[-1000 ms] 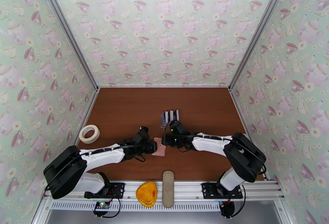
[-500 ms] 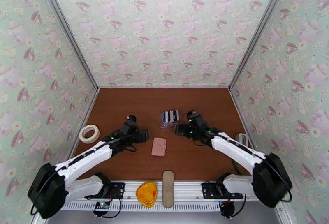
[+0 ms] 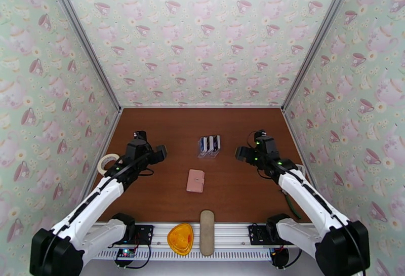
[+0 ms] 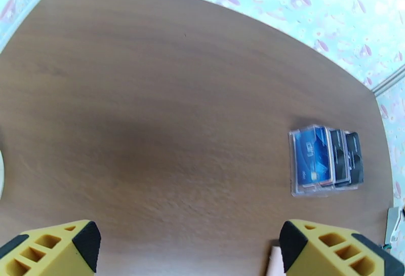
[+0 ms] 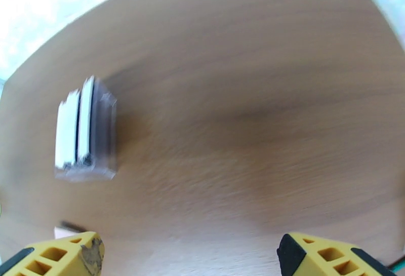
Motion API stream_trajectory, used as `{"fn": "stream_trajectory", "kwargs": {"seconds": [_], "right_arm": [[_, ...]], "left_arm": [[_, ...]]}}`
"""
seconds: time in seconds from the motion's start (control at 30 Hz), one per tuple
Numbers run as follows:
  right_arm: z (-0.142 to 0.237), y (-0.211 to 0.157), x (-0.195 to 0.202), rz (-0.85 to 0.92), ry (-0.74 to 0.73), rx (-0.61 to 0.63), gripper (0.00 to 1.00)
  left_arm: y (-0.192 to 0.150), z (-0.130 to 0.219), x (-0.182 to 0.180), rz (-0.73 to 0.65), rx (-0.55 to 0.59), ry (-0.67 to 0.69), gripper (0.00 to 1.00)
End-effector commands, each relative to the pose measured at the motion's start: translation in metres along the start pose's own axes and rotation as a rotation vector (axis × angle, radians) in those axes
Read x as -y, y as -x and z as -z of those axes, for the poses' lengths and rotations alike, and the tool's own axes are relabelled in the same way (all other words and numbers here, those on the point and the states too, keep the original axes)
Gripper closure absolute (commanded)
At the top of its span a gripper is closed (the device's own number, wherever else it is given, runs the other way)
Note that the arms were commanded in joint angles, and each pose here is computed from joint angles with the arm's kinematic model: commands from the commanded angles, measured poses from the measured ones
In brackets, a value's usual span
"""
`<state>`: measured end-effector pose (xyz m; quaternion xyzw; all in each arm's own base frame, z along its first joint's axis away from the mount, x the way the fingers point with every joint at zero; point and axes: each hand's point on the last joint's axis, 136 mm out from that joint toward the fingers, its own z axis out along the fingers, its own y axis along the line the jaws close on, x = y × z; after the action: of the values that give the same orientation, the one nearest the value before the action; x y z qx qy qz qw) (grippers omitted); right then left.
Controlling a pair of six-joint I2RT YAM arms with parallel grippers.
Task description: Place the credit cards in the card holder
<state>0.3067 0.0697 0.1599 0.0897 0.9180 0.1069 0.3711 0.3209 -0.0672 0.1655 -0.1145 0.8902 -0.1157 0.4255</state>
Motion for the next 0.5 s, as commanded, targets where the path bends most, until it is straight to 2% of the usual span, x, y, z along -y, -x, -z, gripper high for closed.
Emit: {"fn": "stream_trajectory", "kwargs": {"seconds": [0.0, 0.27, 0.47], "right_arm": [[0.016, 0.019, 0.017, 0.044, -0.067, 0.094, 0.04], [0.023, 0.038, 0.03, 0.094, -0.097, 0.256, 0.05], [0.016, 0.049, 0.033, 0.156, -0.133, 0.314, 0.05]], "left_arm": [[0.02, -0.004, 0.001, -0.03, 0.029, -0.053, 0.0], [0.032, -0.014, -0.02, -0.154, 0.159, -0.033, 0.0], [0.043, -0.016, -0.03, -0.257, 0.324, 0.006, 0.0]]}}
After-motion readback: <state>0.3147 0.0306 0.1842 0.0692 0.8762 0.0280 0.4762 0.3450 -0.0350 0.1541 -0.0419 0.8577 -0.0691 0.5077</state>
